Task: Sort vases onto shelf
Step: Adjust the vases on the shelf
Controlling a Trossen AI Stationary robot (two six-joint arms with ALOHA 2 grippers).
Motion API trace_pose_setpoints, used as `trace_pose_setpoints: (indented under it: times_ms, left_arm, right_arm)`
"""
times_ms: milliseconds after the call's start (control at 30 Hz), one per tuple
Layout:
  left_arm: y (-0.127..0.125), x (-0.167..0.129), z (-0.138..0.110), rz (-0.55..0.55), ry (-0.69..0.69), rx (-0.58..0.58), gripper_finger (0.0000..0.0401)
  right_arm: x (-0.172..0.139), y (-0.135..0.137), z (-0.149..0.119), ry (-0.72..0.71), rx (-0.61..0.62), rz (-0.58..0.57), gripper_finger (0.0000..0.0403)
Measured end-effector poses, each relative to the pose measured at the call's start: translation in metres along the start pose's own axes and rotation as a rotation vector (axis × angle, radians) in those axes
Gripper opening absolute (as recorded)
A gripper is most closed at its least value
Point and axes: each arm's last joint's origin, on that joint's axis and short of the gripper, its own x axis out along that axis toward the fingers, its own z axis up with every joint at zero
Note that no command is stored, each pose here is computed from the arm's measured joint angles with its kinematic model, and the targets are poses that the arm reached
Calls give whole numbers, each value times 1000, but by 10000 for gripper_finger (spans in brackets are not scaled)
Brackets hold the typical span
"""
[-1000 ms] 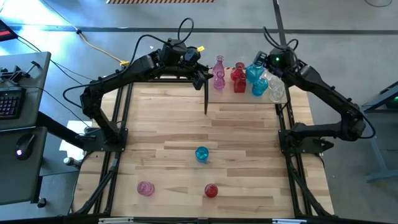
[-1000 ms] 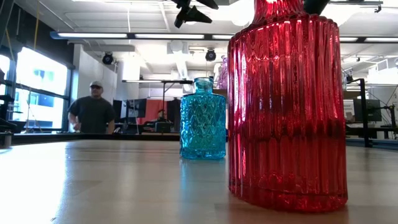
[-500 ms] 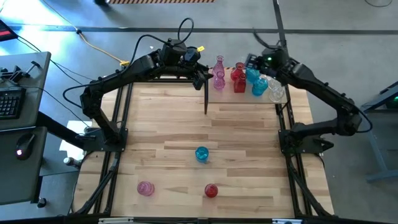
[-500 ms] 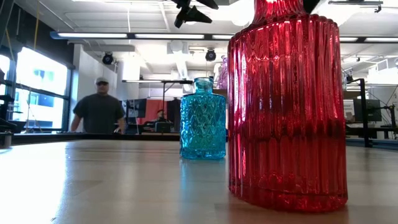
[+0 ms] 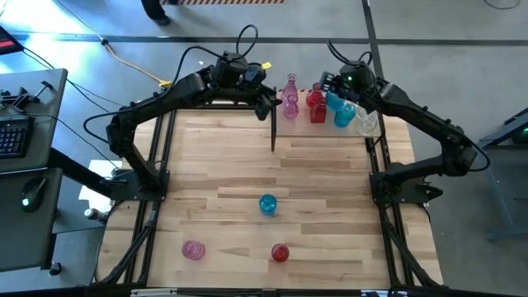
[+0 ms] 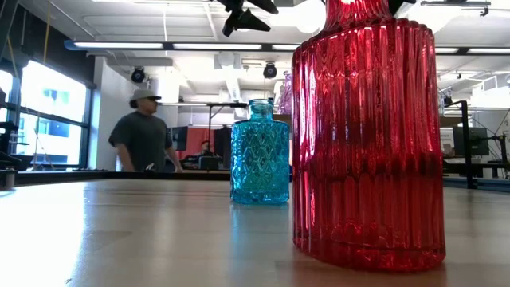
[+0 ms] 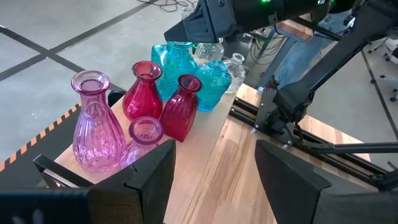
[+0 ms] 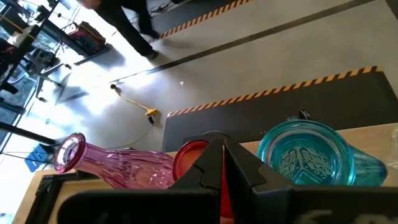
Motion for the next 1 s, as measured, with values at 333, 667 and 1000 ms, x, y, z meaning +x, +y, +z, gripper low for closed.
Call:
trace_pose_setpoints:
  times_ms: [333,667,1000]
  left_arm:
    - [0,0,0,0,-1,1,211]
    - [0,0,0,0,-1,1,211]
    - [0,0,0,0,-1,1,211]
  right_arm:
    - [0,-5,-4,36,1,-50,0]
    - [0,-8,-4,32,-7,-88,0]
    - [0,-9,-4,23,-12,-107,0]
